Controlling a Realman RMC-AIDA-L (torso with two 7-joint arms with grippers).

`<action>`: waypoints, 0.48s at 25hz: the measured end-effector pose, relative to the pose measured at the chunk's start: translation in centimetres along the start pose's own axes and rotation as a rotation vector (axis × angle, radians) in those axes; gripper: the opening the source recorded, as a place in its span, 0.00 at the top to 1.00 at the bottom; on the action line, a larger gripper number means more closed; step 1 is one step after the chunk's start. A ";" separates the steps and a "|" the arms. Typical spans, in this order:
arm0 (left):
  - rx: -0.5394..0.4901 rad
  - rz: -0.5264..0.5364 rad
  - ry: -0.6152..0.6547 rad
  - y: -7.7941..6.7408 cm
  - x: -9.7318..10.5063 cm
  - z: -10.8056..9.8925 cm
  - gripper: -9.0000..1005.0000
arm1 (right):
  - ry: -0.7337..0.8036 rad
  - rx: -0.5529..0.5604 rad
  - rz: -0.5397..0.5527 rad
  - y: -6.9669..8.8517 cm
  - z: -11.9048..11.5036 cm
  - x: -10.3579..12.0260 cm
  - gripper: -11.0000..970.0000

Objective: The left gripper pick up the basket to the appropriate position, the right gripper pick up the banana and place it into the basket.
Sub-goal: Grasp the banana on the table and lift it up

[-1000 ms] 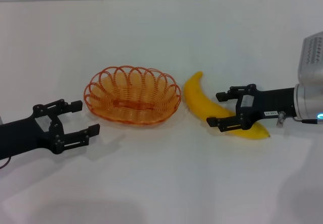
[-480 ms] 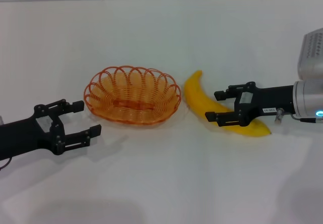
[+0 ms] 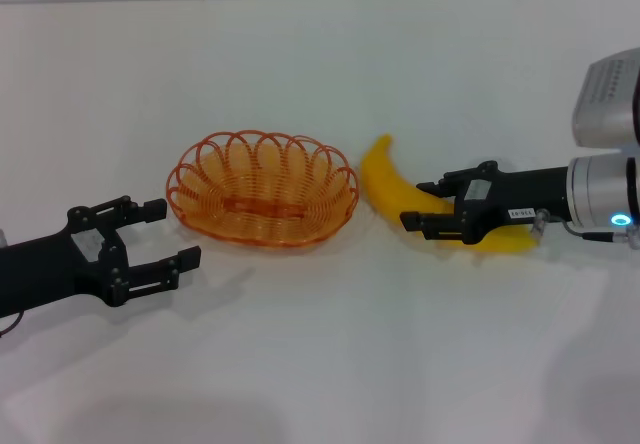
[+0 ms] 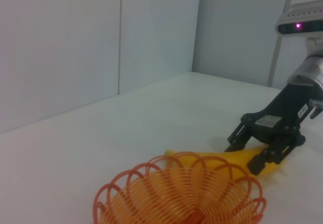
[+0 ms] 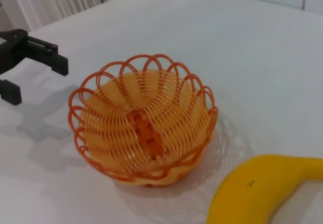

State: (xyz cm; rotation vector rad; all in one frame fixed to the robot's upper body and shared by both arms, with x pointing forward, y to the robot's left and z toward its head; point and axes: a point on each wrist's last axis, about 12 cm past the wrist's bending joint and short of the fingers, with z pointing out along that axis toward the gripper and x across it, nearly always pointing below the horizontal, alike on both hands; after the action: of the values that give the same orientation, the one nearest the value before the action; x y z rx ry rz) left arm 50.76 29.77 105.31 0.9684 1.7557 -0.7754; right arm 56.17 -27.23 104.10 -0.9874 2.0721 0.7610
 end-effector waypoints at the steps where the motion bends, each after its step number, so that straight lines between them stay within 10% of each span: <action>1: 0.000 0.000 0.000 0.0 0.0 0.0 0.20 | -0.006 0.001 0.002 0.0 0.0 -0.1 0.37; 12: 0.003 0.001 0.005 0.0 0.1 0.0 0.20 | -0.085 0.028 0.024 -0.4 -0.3 -1.0 0.50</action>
State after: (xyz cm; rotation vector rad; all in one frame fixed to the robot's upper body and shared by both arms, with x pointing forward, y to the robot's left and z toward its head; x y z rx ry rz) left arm 50.72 29.78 105.26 0.9738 1.7590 -0.7756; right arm 56.87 -27.27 104.97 -0.9015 2.0194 0.7706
